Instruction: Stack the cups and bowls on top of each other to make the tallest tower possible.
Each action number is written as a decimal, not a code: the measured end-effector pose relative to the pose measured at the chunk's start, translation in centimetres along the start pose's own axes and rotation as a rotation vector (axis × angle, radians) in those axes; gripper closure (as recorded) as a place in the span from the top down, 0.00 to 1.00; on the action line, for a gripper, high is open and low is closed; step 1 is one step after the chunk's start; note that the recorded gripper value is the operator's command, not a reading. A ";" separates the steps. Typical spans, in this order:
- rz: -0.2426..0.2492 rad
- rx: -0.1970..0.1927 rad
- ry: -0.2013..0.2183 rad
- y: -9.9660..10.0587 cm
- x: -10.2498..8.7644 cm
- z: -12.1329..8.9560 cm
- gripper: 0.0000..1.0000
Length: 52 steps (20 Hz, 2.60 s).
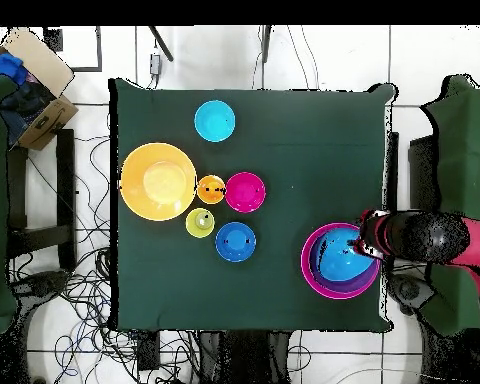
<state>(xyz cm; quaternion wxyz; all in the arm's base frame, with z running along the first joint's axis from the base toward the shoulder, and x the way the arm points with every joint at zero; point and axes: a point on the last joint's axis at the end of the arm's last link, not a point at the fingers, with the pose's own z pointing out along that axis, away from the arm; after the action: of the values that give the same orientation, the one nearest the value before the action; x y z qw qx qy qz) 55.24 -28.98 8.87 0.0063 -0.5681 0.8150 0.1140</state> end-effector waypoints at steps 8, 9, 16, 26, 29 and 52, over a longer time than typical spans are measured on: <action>-0.001 -0.001 0.001 0.0 0.0 0.0 1.00; -0.001 -0.001 0.001 0.0 0.0 0.0 1.00; -0.003 0.002 0.005 0.0 -0.1 -0.2 1.00; -0.076 -0.006 0.076 -0.1 -3.8 0.1 1.00; -0.079 -0.008 0.075 -0.1 -4.0 0.2 1.00; -0.036 0.023 0.048 -1.8 -12.0 -14.2 1.00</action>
<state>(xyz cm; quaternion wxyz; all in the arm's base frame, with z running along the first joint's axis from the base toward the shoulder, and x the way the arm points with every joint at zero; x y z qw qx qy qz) 62.89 -21.26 24.07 -0.0045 -0.5850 0.8059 0.0909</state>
